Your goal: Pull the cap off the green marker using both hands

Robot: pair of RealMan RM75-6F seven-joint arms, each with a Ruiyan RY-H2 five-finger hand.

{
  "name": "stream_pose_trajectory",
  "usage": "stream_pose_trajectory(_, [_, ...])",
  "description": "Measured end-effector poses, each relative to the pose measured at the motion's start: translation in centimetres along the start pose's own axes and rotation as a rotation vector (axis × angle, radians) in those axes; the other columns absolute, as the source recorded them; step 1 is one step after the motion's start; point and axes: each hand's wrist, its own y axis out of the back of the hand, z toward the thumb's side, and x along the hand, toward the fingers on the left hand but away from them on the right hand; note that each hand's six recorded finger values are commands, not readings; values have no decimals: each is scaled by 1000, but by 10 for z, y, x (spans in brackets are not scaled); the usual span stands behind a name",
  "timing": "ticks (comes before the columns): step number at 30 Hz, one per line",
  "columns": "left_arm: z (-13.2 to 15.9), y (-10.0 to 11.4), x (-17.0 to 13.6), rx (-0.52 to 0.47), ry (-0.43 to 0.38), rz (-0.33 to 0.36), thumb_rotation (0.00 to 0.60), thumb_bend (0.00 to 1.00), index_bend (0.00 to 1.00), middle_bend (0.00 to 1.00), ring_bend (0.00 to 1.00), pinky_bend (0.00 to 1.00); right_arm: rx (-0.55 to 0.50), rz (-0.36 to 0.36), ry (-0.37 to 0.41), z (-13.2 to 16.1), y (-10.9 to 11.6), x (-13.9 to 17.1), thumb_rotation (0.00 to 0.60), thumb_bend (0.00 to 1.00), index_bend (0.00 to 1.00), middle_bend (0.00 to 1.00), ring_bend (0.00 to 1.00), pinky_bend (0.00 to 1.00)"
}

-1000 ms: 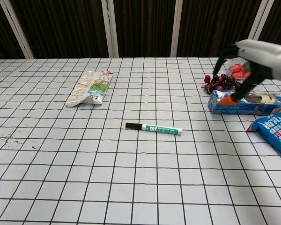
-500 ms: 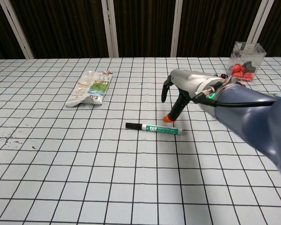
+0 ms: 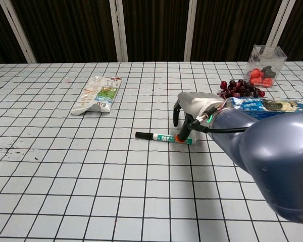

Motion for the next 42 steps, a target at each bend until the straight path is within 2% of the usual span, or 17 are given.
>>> stream_pose_trajectory(17, [7,-4,1,8,-6,-6,600,422,35,0,0,28,-32,17,28,-5,-11,5,600,309,530,42,50,0])
stream_pose_trajectory(37, [18,-4,2,24,-17,-11,600,422,47,0,0,28,-51,21,25,-15,-14,2,600,344,556,42,49,0])
stream_pose_trajectory(42, [21,-2,2,25,-22,-5,600,422,51,0,0,28,-56,23,29,-16,-14,2,600,350,589,42,50,0])
